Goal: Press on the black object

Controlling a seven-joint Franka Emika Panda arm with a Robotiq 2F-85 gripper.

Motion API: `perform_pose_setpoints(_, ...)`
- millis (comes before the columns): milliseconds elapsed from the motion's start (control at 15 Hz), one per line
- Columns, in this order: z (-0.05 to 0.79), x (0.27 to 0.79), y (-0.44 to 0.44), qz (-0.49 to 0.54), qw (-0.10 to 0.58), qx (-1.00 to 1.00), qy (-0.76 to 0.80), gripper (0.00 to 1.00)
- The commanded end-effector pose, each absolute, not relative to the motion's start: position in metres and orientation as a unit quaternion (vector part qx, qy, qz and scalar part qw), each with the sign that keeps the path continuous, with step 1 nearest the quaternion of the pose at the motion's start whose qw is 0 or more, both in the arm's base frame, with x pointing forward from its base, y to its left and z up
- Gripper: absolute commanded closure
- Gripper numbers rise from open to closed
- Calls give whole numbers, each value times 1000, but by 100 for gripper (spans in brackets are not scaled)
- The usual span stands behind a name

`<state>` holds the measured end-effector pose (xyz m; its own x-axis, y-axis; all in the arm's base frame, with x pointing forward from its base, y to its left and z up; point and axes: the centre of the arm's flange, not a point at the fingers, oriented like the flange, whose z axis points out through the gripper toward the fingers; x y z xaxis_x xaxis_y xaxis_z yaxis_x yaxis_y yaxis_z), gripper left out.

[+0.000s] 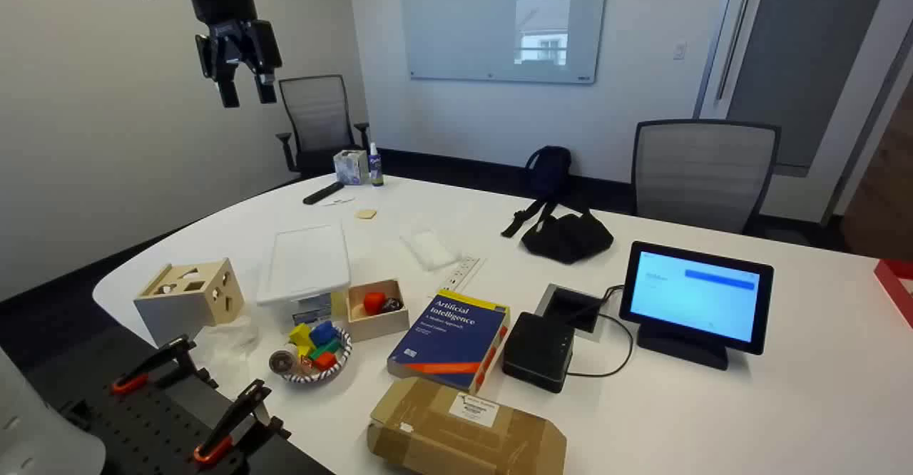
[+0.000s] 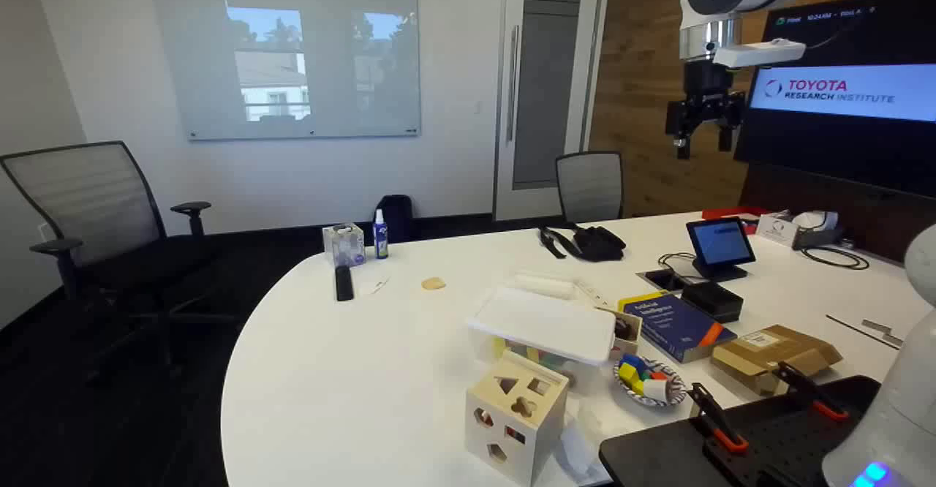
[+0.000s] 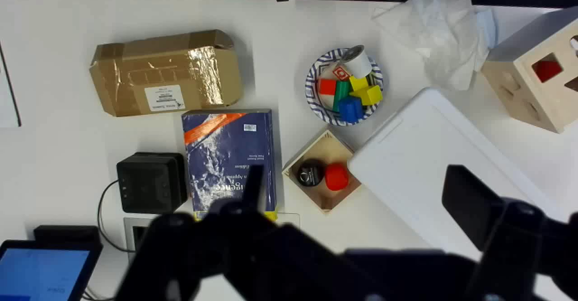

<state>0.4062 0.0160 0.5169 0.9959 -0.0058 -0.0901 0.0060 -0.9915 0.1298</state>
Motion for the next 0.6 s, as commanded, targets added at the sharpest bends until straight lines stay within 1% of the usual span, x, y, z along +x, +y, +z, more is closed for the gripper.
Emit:
perform_pose_setpoints(0,517,406,16,-45,65,997,0,0)
perform_pose_setpoints(333,517,406,16,-45,65,997,0,0)
perform_pose_setpoints(467,509,418,2,-35,65,997,-33,0)
perform_pose_setpoints(533,507,416,-7,-14,63,996,-69,0)
